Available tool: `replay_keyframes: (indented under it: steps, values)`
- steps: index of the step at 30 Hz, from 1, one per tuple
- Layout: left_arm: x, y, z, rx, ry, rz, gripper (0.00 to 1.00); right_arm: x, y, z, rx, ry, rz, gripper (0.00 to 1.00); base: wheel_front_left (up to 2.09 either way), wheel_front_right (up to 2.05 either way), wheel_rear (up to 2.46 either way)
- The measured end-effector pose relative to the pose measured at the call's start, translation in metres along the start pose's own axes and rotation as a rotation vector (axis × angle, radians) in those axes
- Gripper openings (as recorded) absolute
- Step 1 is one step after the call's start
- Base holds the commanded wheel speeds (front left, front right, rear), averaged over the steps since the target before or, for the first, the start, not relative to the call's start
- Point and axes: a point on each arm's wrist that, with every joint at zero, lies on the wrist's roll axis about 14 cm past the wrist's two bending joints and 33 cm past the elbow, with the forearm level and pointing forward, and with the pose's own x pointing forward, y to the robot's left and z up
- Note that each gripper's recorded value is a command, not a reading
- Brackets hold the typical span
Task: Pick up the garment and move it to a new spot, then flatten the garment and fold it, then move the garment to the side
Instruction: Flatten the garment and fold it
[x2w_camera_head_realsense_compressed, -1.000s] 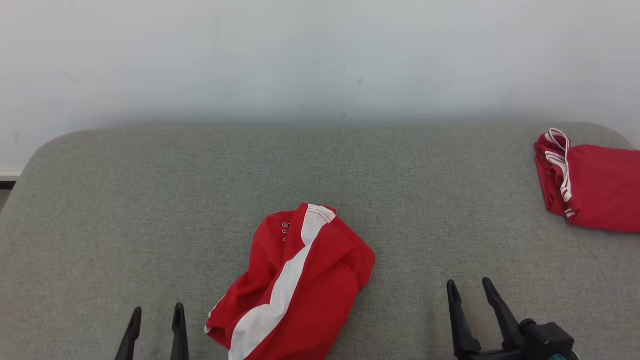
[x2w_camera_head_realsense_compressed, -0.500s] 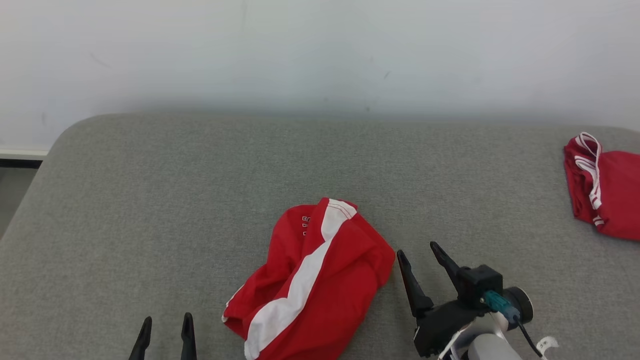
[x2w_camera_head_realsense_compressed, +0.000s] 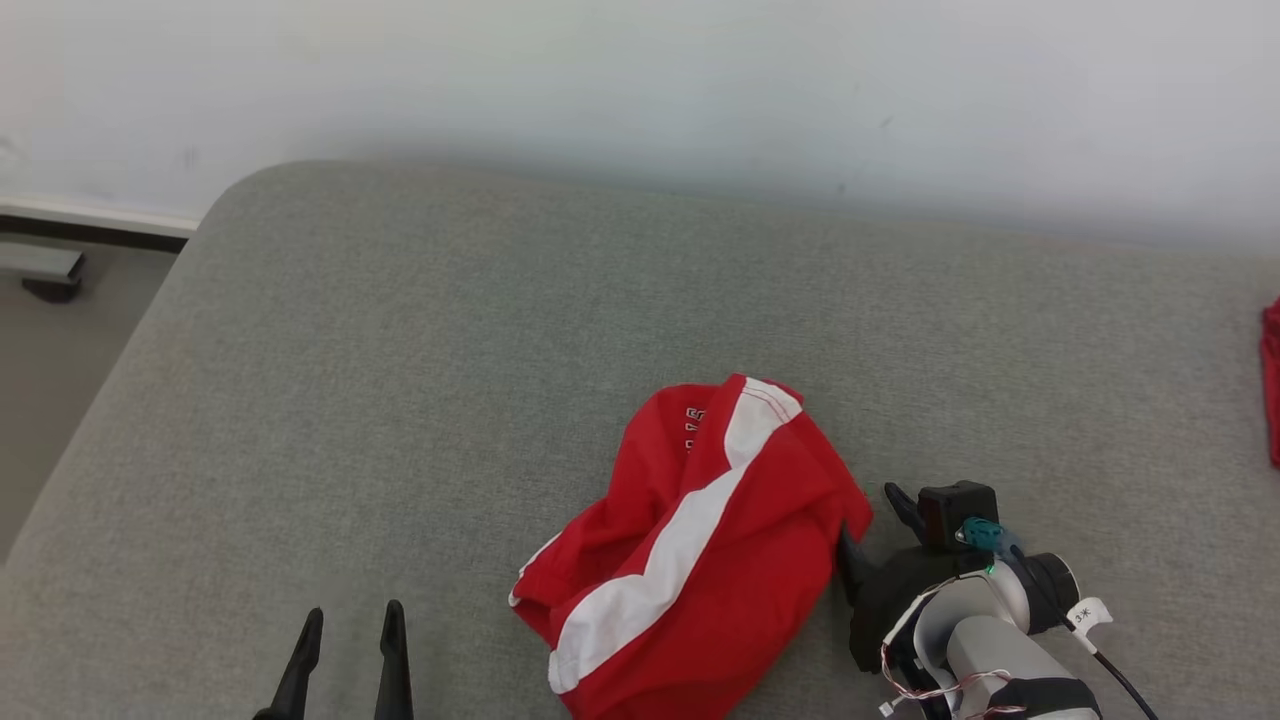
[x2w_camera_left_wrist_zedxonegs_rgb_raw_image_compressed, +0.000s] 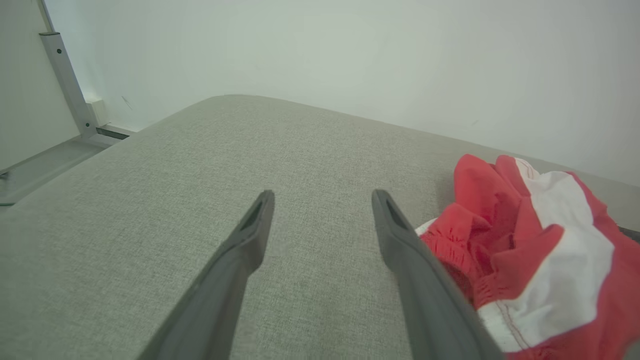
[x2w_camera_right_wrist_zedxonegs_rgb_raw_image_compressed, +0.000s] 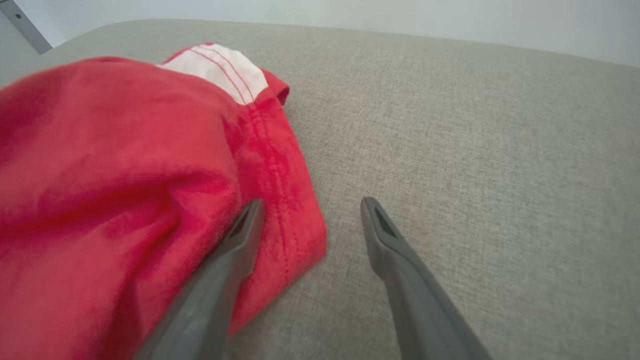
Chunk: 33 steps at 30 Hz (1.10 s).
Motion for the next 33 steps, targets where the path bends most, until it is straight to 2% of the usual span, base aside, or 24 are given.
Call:
replay_keyframes:
  steps: [3,4,5,6,13,19,26,33]
  values:
    - [-0.002,0.006,-0.002,-0.004,0.008,0.022,1.0,0.004,0.004,-0.014,0.008,0.056,0.009,1.0,0.0,0.0,0.0]
    - [-0.002,0.007,-0.003,-0.003,0.011,0.026,1.0,0.004,0.006,-0.018,0.017,0.075,0.01,0.77,0.0,0.0,0.0]
    - [-0.003,0.008,-0.003,-0.003,0.013,0.029,1.0,0.005,0.006,-0.021,0.022,0.09,0.011,0.19,0.0,0.0,0.0]
    - [-0.003,0.008,-0.004,-0.003,0.014,0.03,1.0,0.005,0.006,-0.023,0.028,0.107,0.009,0.0,0.0,0.0,0.0]
    - [0.002,0.004,-0.003,-0.014,0.008,0.02,1.0,0.001,-0.002,-0.01,0.054,0.053,-0.014,0.0,0.0,0.0,0.0]
    - [0.007,-0.009,-0.006,-0.032,0.015,-0.017,1.0,-0.017,-0.039,0.022,0.056,-0.086,-0.088,0.0,0.0,0.0,0.0]
    - [0.015,-0.03,-0.013,-0.049,0.036,-0.079,1.0,-0.066,-0.084,0.016,0.096,-0.164,-0.211,0.0,0.0,0.0,0.0]
    - [0.023,-0.051,-0.017,-0.062,0.051,-0.137,1.0,-0.122,-0.105,-0.021,0.169,-0.167,-0.331,0.0,0.0,0.0,0.0]
